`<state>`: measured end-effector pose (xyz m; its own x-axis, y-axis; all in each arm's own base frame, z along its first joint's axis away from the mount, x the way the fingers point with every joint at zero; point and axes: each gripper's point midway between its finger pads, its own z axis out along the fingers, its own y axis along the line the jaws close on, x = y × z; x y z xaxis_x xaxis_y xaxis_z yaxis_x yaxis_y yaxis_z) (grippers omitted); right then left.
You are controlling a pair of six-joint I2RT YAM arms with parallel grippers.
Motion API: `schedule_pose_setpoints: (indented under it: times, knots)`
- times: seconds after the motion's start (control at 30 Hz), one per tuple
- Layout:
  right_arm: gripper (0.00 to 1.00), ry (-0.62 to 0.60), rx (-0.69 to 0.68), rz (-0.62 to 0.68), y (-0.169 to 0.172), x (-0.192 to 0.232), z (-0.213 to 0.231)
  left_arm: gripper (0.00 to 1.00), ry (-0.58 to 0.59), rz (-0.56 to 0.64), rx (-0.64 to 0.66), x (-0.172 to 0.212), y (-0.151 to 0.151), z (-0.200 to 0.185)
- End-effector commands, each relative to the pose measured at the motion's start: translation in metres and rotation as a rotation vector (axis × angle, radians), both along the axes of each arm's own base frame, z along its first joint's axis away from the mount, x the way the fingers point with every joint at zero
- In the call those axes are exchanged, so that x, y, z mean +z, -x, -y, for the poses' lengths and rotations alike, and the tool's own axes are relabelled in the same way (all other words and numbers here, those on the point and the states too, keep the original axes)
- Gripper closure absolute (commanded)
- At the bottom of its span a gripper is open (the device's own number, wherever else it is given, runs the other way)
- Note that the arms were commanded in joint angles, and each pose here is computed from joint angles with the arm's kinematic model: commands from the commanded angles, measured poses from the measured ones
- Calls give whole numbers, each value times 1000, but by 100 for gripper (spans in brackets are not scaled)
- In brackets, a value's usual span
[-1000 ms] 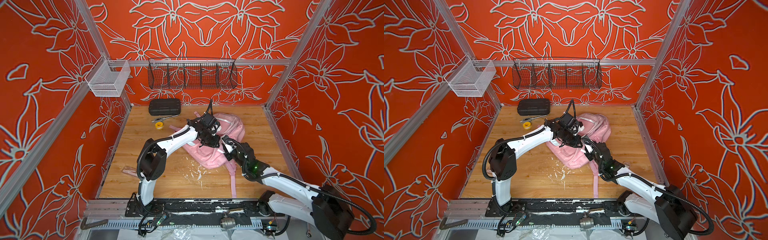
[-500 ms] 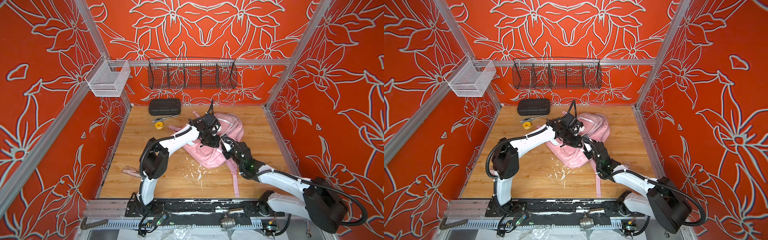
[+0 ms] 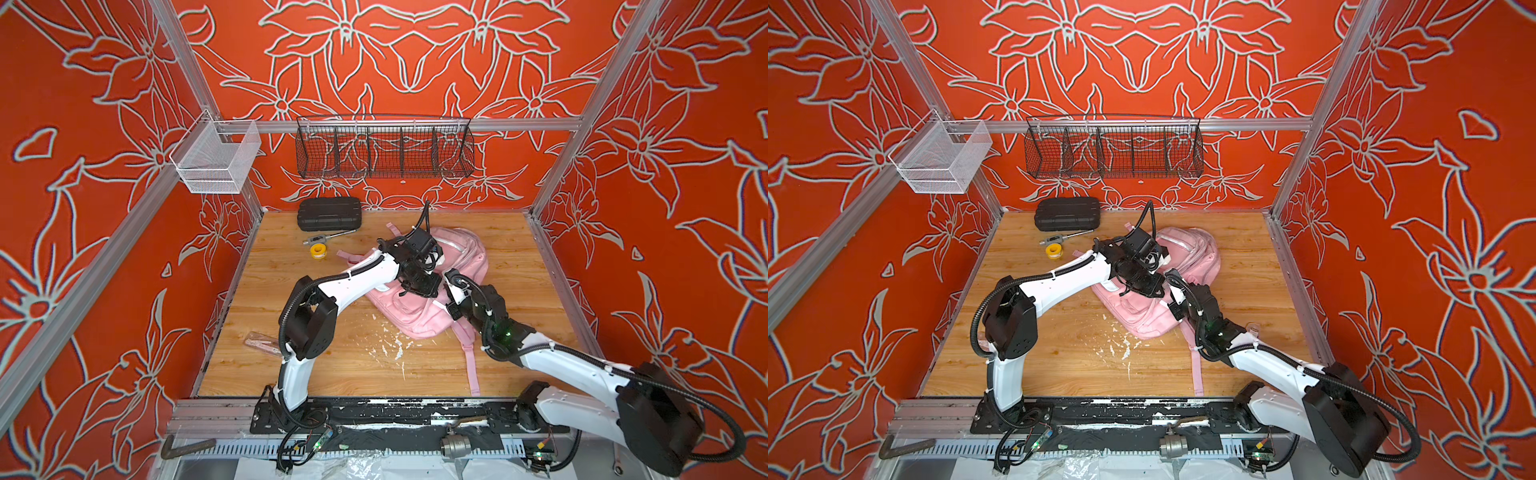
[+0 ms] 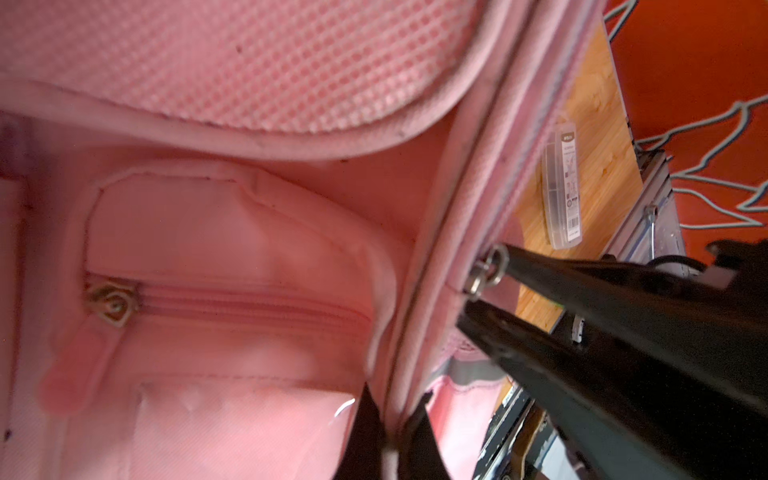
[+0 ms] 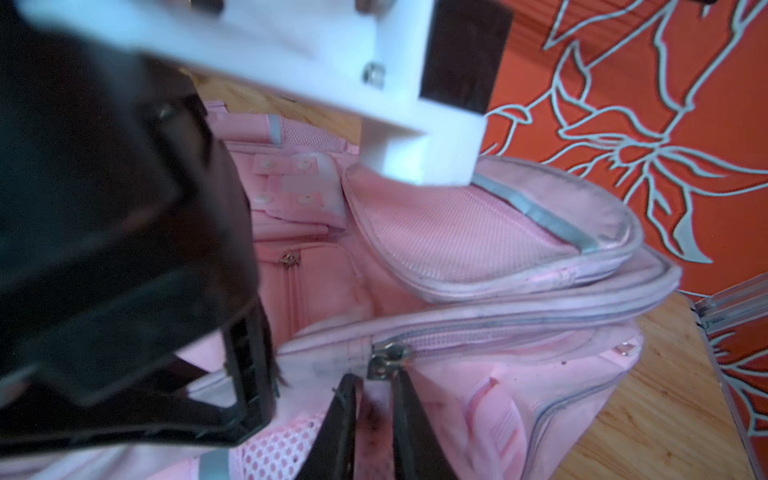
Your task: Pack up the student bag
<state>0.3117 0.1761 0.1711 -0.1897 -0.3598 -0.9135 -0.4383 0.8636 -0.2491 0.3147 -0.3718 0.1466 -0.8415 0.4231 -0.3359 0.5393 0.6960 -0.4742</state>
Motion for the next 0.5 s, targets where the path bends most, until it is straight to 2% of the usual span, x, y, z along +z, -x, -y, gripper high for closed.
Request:
schedule_pose_setpoints:
  times: [0.0, 0.3, 0.4, 0.47]
  knots:
    - [84, -39, 43, -11, 9, 5, 1, 100, 128, 36, -150, 51, 33, 11]
    - [89, -104, 140, -63, 28, 10, 7, 100, 104, 49, -212, 55, 42, -5]
    - [88, -107, 161, -85, 32, 9, 10, 100, 97, 54, -208, 56, 40, -6]
    - [85, -105, 174, -95, 35, 10, 10, 100, 93, 57, -206, 55, 40, -7]
